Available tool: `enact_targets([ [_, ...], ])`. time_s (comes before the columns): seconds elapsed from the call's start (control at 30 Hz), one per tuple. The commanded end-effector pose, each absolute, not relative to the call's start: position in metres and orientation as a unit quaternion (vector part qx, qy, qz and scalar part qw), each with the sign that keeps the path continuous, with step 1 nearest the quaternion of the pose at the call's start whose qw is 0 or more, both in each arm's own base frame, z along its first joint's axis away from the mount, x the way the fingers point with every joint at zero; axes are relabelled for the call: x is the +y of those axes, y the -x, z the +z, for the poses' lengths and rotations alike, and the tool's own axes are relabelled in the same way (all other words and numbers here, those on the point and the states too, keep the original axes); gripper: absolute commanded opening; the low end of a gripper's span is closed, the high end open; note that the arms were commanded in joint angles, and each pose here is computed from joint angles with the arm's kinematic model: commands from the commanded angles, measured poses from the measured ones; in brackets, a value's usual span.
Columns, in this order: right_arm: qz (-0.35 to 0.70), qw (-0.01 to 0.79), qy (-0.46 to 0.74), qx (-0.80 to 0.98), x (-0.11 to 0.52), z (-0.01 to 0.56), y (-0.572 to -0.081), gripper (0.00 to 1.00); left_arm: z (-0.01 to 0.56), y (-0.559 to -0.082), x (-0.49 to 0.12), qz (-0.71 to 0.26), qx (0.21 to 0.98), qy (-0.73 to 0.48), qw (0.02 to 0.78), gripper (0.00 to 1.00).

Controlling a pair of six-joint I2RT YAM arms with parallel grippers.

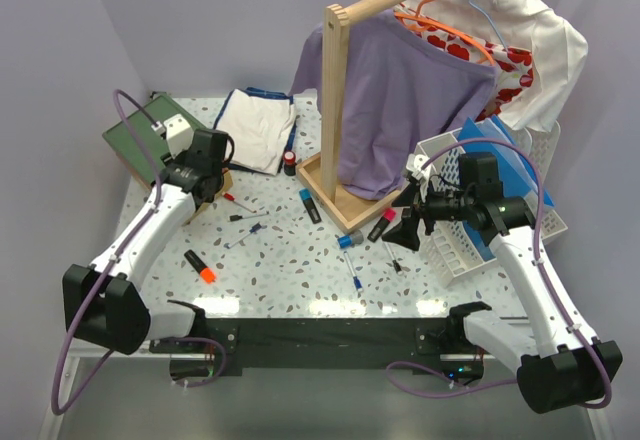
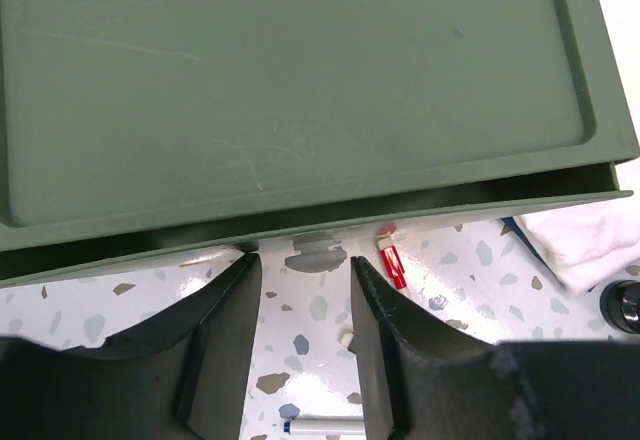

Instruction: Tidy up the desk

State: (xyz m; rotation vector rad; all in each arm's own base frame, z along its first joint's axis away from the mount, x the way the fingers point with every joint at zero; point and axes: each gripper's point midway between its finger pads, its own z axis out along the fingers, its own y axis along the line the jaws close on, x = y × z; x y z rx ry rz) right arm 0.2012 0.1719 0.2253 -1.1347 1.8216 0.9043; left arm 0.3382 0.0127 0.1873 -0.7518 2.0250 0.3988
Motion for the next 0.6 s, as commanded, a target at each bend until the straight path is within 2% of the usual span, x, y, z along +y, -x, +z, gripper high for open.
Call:
enact_targets([
  [0.0, 0.346, 0.41, 0.459, 0.708, 0.172, 0.234, -0.202, 0.99, 0.214, -0.355, 0.021, 0.167, 0.788, 0.33, 0.492, 0.43],
  [0.13, 0.345, 0.412, 0.46, 0.707, 0.172, 0.234, -0.202, 0.99, 0.217, -0.358, 0.02, 0.164, 0.789, 0.327, 0.494, 0.31],
  [0.27, 0.344, 0.412, 0.461, 0.707, 0.172, 0.235, -0.202, 0.99, 0.218, -0.356, 0.017, 0.154, 0.793, 0.322, 0.493, 0.13],
  [0.37, 0.345, 0.41, 0.461, 0.707, 0.172, 0.234, -0.201, 0.99, 0.218, -0.352, 0.014, 0.142, 0.797, 0.318, 0.493, 0.04],
  [0.43, 0.345, 0.411, 0.462, 0.706, 0.173, 0.234, -0.201, 0.99, 0.219, -0.349, 0.01, 0.133, 0.8, 0.313, 0.494, 0.0],
  [0.57, 0.344, 0.412, 0.463, 0.706, 0.173, 0.235, -0.201, 0.99, 0.221, -0.344, 0.001, 0.114, 0.805, 0.309, 0.494, 0.0],
])
